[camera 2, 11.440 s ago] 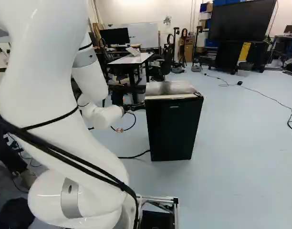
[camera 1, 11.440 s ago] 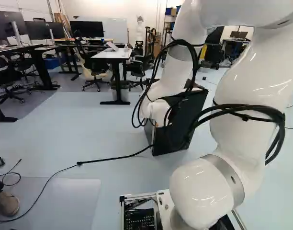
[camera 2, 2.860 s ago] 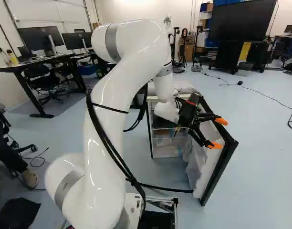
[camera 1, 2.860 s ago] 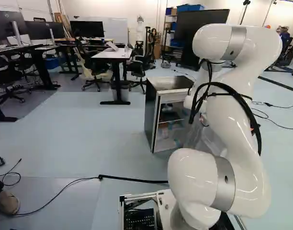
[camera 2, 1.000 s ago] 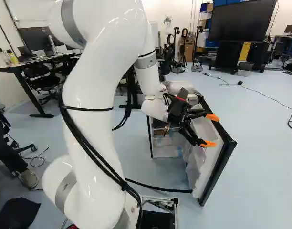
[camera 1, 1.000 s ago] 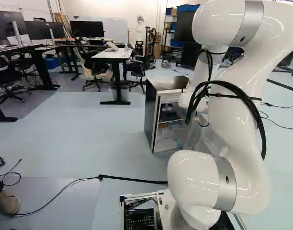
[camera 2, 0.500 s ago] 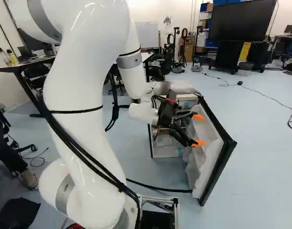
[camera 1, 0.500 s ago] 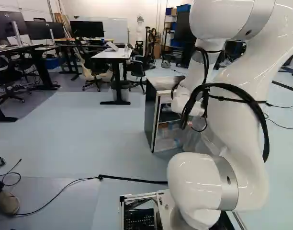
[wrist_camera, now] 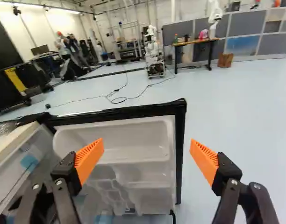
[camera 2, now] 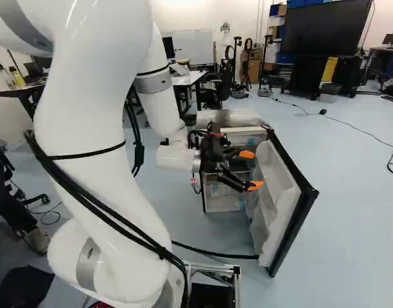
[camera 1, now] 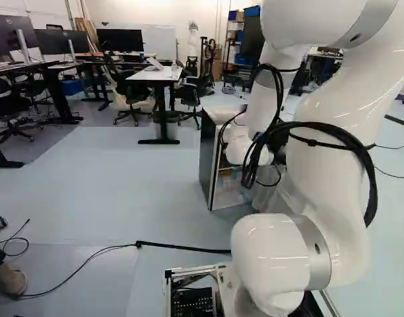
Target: Open the fridge door
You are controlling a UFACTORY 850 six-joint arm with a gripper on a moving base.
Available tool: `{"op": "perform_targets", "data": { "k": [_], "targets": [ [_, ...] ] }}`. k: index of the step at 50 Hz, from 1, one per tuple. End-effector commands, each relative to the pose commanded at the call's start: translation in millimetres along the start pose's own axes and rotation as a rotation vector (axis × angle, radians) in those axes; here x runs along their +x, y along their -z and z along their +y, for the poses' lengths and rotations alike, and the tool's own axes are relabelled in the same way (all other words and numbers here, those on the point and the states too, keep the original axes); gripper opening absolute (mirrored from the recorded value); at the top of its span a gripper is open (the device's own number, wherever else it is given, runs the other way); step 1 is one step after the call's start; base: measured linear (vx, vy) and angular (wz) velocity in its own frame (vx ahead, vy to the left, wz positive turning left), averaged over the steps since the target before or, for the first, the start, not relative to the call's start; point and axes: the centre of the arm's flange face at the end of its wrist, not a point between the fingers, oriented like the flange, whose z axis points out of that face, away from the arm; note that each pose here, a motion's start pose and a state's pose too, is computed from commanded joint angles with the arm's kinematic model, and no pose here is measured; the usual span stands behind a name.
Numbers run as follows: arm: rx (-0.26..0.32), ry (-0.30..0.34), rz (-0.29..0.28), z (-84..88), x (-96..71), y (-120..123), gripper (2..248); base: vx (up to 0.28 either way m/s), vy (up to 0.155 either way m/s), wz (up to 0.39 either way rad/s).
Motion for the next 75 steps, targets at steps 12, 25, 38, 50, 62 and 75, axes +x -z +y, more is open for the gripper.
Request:
{"op": "perform_targets", "data": {
  "k": [12, 25, 38, 50, 62, 75],
  "targets": [
    [0.158, 0.054, -0.024, -1.2, -4.9, 22.7, 247, 0.0, 0.0, 0.0],
    [0.257, 0.086, -0.04, -6.9, -7.4, 29.3, 247, 0.0, 0.0, 0.0],
    [0.265, 0.088, -0.042, -7.4, -7.4, 29.8, 247, 0.0, 0.0, 0.0],
    [0.283, 0.091, -0.047, -7.6, -6.6, 30.9, 247, 0.0, 0.0, 0.0],
    [0.317, 0.097, -0.057, -7.9, -5.0, 33.2, 247, 0.0, 0.0, 0.0],
    [0.372, 0.107, -0.072, -8.3, -2.5, 37.2, 247, 0.0, 0.0, 0.0]
  ]
}}
